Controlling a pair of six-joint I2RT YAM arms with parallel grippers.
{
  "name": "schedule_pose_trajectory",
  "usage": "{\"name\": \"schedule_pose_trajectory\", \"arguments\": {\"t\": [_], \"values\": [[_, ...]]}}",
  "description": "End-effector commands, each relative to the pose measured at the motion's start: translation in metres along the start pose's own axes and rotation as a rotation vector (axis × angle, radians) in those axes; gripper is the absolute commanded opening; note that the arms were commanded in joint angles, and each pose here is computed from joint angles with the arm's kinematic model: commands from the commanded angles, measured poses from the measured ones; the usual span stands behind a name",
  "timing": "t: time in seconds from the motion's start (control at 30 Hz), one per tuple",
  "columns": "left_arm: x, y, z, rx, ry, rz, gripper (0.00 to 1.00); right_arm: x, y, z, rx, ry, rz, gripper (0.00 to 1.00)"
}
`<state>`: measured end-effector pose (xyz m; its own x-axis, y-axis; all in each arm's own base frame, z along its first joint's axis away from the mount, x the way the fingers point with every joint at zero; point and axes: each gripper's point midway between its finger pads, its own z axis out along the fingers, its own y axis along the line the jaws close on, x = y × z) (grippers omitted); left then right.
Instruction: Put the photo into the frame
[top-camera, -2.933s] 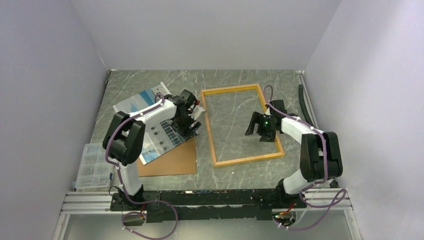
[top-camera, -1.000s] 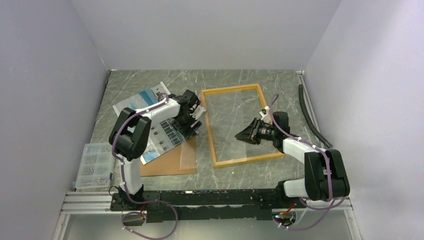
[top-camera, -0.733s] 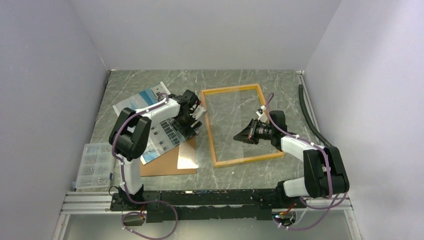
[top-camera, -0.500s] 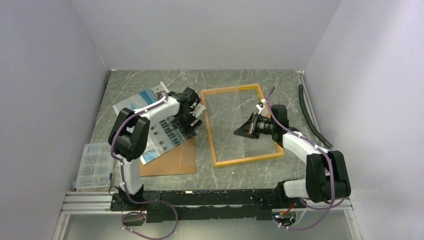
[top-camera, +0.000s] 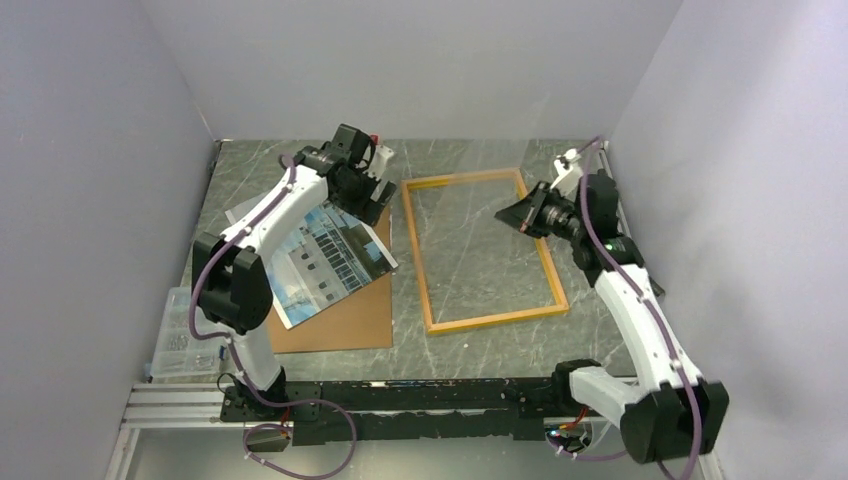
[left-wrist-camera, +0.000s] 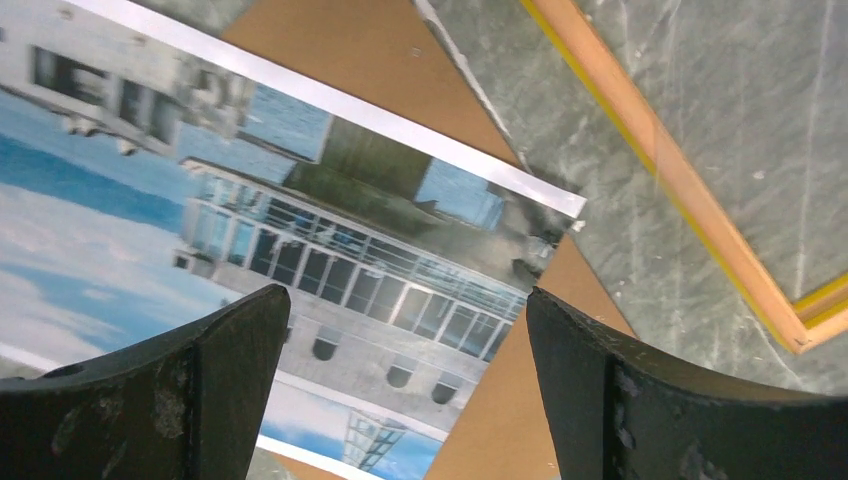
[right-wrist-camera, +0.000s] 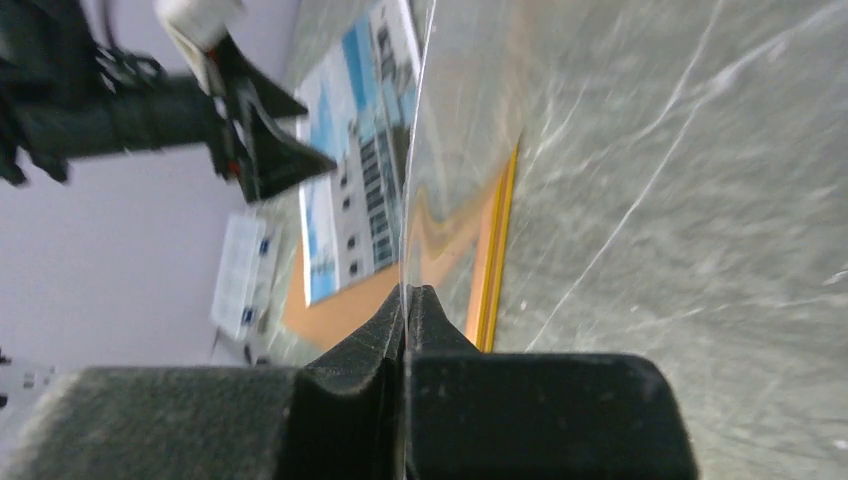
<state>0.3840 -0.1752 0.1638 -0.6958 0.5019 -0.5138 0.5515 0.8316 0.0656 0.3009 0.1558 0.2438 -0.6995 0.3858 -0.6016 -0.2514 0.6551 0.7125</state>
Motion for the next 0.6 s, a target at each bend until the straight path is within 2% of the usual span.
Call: {"name": "schedule_pose_trajectory", "arguments": {"t": [0.0,0.2,0.37,0.57], "values": [[0.006,-0.034,0.02,0.138,0.06,-0.076,0.94,-0.052,0.015,-0.045,0.143,-0.237,-0.093,0.0],[-0.002,-0.082,0.056,0.232,0.096,-0.044,0.92,-0.066,0.031,-0.081,0.185,-0.346,-0.156,0.0],[-0.011,-0.113,0.082,0.282,0.099,-0.021,0.87,-0.065,0.033,-0.092,0.218,-0.341,-0.168,0.0],[-0.008,-0.126,0.106,0.272,0.106,-0.035,0.82,-0.066,0.033,-0.102,0.258,-0.339,-0.187,0.0]]}}
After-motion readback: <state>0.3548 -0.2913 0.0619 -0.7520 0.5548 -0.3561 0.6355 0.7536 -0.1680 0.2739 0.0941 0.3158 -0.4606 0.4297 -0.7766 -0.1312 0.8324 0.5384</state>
